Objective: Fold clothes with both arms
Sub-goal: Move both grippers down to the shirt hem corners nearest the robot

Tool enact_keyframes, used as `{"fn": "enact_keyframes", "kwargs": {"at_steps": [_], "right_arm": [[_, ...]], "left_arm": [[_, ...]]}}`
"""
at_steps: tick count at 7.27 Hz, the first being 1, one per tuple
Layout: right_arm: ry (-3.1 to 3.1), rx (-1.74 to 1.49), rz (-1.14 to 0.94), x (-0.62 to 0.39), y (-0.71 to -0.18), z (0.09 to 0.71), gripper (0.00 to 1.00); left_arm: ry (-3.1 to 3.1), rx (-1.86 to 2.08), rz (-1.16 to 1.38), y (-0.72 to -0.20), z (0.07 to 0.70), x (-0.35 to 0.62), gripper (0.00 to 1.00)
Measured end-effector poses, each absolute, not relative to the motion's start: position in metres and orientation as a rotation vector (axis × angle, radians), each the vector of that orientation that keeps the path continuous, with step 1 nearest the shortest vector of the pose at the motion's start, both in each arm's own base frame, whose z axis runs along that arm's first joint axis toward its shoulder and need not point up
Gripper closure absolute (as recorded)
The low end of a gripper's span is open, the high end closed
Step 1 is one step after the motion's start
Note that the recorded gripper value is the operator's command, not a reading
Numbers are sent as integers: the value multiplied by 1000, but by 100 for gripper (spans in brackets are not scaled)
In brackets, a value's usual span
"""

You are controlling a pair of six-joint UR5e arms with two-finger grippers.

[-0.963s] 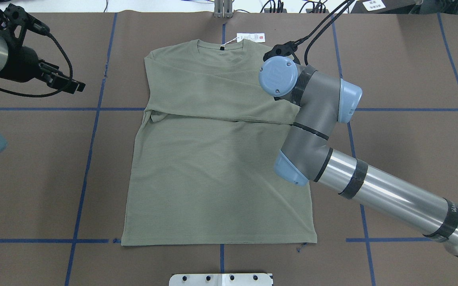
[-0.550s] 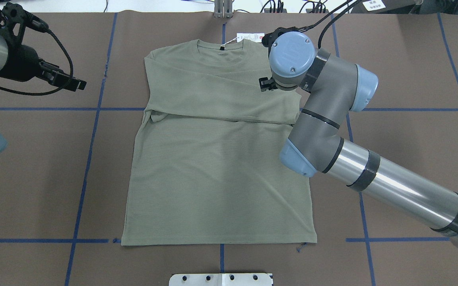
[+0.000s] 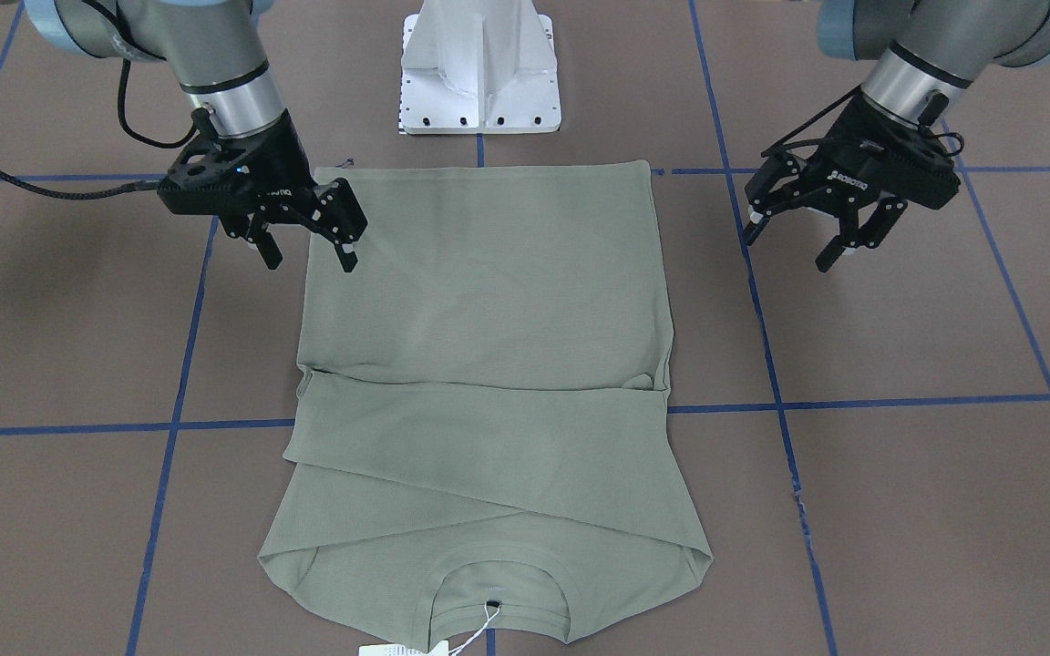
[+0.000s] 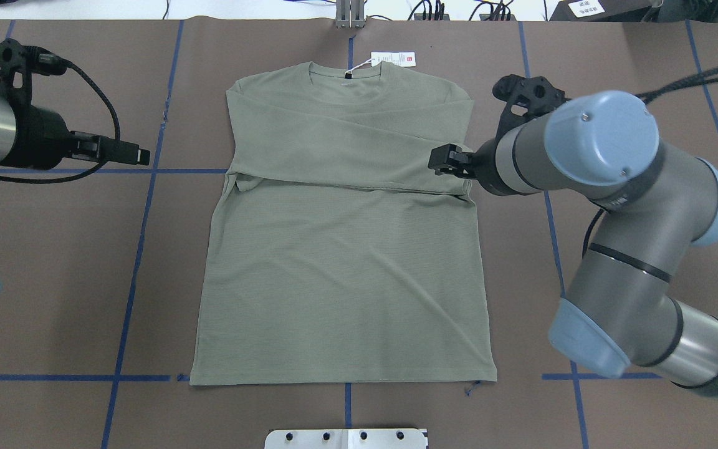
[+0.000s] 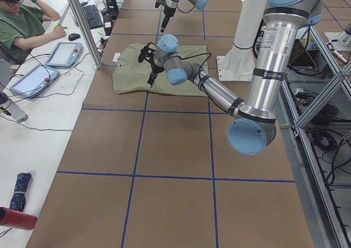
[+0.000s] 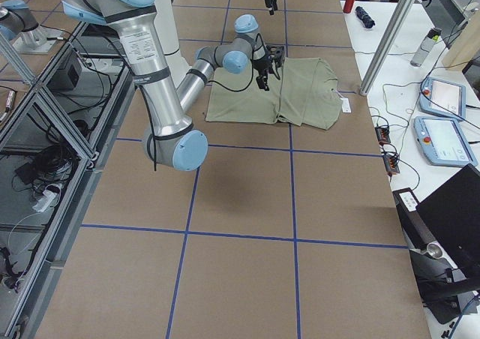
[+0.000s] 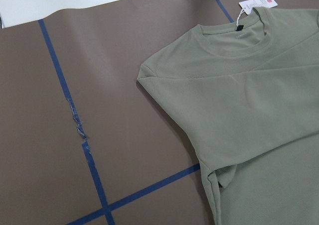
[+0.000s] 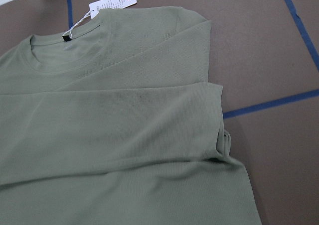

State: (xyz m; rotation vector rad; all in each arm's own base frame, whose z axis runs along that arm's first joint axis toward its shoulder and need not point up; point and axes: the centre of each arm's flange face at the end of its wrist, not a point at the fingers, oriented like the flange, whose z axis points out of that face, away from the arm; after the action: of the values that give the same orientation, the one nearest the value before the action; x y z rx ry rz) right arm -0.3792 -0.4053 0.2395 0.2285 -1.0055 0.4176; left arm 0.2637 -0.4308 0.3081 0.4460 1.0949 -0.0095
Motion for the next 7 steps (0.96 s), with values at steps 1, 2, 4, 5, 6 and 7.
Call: {"fn": "enact_keyframes", "kwargs": {"at_steps": [1, 2, 4, 5, 6, 7], "right_arm": [[-1073, 220, 475, -377, -367, 264, 2], [-1106, 217, 535, -380, -328, 289, 3], [-1116, 214, 645, -402, -258, 317, 11], [-1122, 199, 676, -410, -239, 322, 11], [-1123, 188, 692, -413, -231, 324, 10], [-1123, 185, 698, -415, -228, 325, 9]], "left_arm": [[1145, 407, -78, -393, 307, 276, 0], [1187, 370, -141, -360, 314, 289, 6], [1232, 268, -292, -301, 333, 329, 26], [1239, 203, -382, -268, 340, 356, 26], [1232, 157, -451, -235, 349, 381, 26], [1217, 134, -498, -211, 361, 402, 26]]}}
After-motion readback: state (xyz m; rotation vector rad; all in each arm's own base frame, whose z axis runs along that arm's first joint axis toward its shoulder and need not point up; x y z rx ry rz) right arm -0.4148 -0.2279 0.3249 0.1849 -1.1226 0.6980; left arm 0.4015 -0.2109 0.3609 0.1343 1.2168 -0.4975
